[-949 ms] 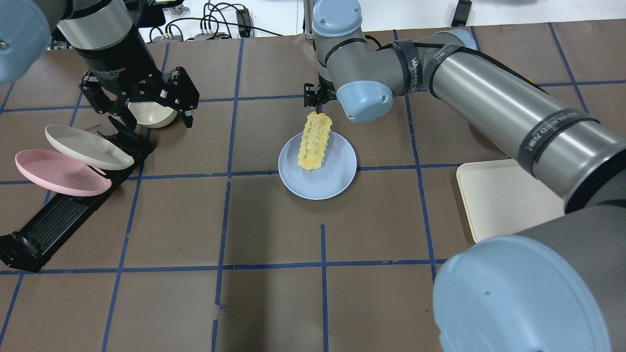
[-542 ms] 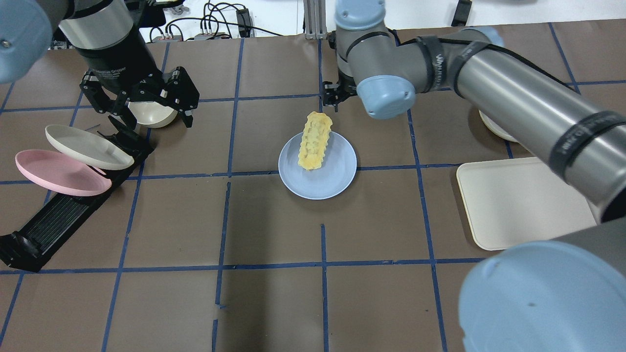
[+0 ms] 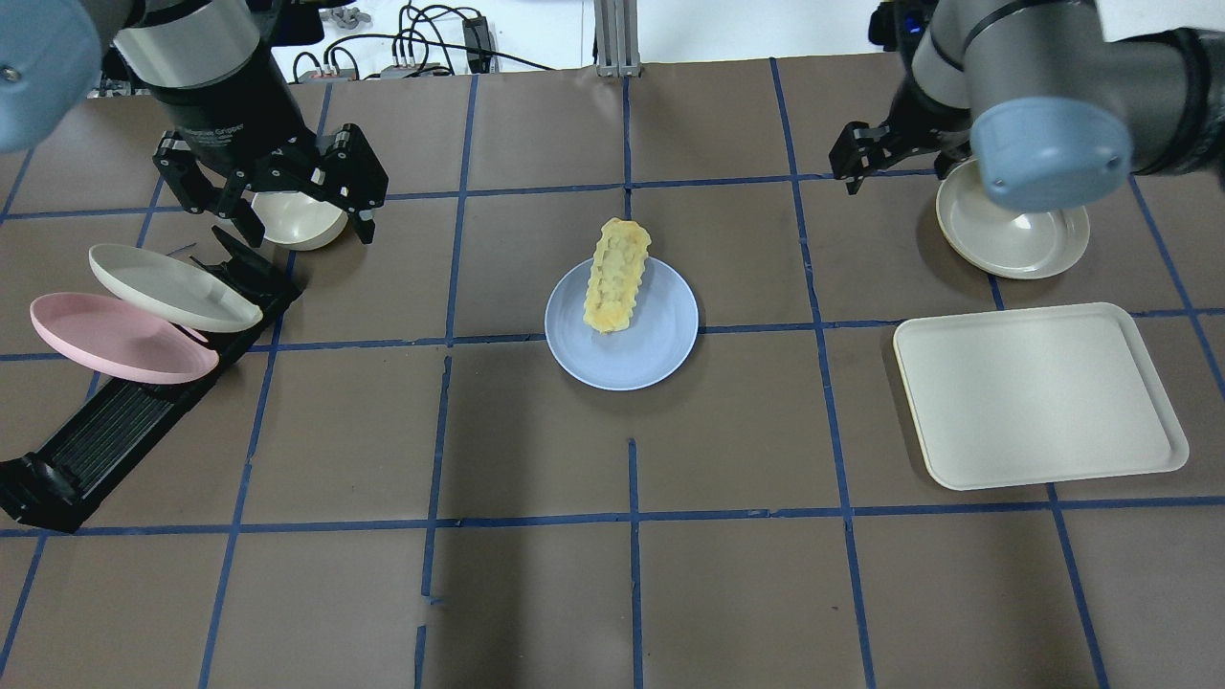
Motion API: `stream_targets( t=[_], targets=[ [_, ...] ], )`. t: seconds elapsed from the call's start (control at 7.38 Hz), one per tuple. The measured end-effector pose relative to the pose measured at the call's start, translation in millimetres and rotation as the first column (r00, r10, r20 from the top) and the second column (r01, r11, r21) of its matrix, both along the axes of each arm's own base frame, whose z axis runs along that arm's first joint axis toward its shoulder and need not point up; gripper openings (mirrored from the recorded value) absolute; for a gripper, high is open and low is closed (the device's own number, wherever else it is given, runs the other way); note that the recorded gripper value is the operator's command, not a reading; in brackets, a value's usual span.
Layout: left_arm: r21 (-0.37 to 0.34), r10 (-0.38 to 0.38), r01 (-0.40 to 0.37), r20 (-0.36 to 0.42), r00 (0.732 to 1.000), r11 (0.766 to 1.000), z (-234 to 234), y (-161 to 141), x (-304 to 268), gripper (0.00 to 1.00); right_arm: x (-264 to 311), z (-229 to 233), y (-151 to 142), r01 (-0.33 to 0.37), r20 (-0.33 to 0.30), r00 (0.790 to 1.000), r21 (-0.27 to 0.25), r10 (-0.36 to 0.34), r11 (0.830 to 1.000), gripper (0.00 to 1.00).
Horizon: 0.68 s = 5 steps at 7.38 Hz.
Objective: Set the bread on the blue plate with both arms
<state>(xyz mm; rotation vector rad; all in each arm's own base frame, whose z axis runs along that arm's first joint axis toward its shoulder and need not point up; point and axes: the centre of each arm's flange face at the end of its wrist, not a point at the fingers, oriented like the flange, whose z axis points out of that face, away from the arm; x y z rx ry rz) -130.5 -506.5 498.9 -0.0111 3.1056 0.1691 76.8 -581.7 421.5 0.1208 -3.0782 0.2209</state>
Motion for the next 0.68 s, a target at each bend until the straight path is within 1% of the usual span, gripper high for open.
stream_targets(
  t=[0.14,0.27,0.68],
  targets=[
    [0.0,0.0,0.0,-0.001,1.0,1.0,-0.6,-0.6,0.3,1.0,-8.8,14.5,-2.5,0.013,0.003,1.0,0.031,-0.013,0.999,1.0],
    [-0.007,-0.001,0.001,-0.002,1.0,1.0,1.0,-2.2,0.5,1.0,-16.6,19.0,-4.7,0.024,0.004,1.0,0.052,-0.024,0.998,1.0],
    [-0.018,-0.007,0.007,-0.002,1.0,1.0,0.1,-7.9,0.6,1.0,-26.7,23.9,-6.1,0.04,0.011,0.999,0.061,-0.041,0.997,1.0]
  ],
)
